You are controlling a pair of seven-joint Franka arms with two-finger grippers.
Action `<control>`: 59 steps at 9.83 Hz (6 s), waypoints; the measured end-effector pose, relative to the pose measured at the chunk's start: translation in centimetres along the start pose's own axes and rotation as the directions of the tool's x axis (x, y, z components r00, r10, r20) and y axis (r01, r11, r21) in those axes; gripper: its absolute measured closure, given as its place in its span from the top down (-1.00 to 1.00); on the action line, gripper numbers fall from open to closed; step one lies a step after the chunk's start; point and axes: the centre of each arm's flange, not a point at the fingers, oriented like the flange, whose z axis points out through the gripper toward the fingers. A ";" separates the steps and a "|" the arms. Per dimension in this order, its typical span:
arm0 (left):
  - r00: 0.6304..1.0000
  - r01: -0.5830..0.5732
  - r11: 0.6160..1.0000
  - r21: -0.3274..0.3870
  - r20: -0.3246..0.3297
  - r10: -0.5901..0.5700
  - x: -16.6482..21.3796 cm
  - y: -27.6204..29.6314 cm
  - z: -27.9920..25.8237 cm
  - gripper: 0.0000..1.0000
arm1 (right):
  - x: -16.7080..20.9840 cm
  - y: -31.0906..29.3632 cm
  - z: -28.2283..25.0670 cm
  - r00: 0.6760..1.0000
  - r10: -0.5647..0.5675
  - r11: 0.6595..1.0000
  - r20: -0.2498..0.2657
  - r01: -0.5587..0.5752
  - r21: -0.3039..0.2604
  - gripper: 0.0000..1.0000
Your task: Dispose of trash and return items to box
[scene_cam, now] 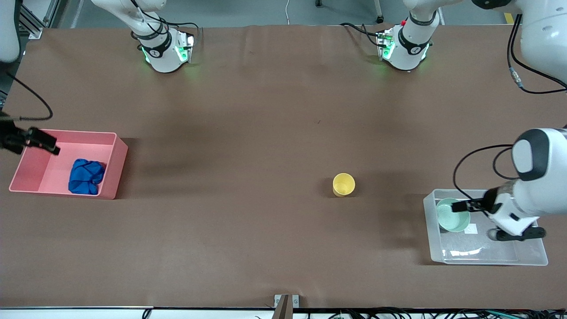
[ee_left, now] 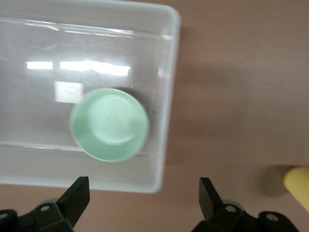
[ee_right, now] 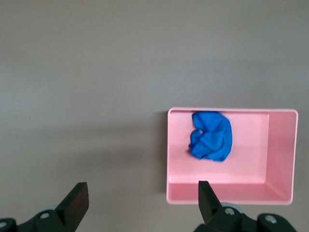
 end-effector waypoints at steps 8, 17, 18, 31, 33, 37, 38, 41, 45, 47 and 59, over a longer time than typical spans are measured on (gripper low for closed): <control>0.987 0.154 0.988 0.010 0.053 -0.154 -9.2 22.9 8.4 0.90 | -3.6 -3.1 -8.9 1.000 -0.022 1.000 -0.017 0.022 0.006 1.00; 0.974 0.211 0.977 0.030 0.075 -0.213 -9.7 25.1 16.7 -0.65 | -3.0 -2.8 -6.8 1.000 -0.012 1.000 0.026 0.011 0.004 1.00; 0.975 0.213 0.977 0.024 0.061 -0.215 -9.4 24.9 16.1 -0.93 | -2.9 -2.8 -6.7 1.000 -0.012 1.000 0.025 0.011 0.004 1.00; 0.991 0.091 0.995 0.043 -0.100 -0.086 1.7 -8.9 0.4 -0.95 | -2.8 -2.8 -6.5 0.999 -0.011 1.000 0.031 0.011 0.004 1.00; 0.989 0.108 0.994 0.022 -0.103 -0.105 2.7 -11.0 3.6 -0.95 | -2.8 -2.8 -6.4 0.999 -0.011 1.000 0.032 0.011 0.004 1.00; 0.993 0.113 0.994 0.005 -0.044 -0.113 3.1 -11.5 8.6 -0.94 | -2.8 -2.8 -6.4 0.999 -0.011 1.000 0.033 0.011 0.004 1.00; 0.993 0.114 0.994 0.002 -0.033 -0.113 3.1 -11.5 9.3 -0.92 | -2.8 -2.7 -6.4 0.999 -0.011 1.000 0.033 0.010 0.004 1.00; 0.993 0.120 0.993 0.002 -0.023 -0.119 3.0 -11.8 10.1 -0.43 | -2.8 -2.7 -6.4 0.999 -0.011 1.000 0.034 0.010 0.004 1.00; 0.983 0.132 0.991 0.014 -0.134 -0.129 3.3 -11.7 2.1 0.70 | -2.8 -2.7 -6.3 0.999 -0.010 1.000 0.034 0.010 0.004 1.00; 0.973 0.107 0.993 0.048 -0.213 -0.094 0.9 -9.4 -8.3 1.00 | -2.8 -2.7 -6.2 0.999 -0.010 1.000 0.036 0.010 0.004 1.00; 0.992 -0.036 0.994 0.100 -0.114 0.048 -19.4 4.2 -27.3 1.00 | -2.7 -2.5 -6.1 0.999 -0.006 1.000 0.036 0.006 0.004 1.00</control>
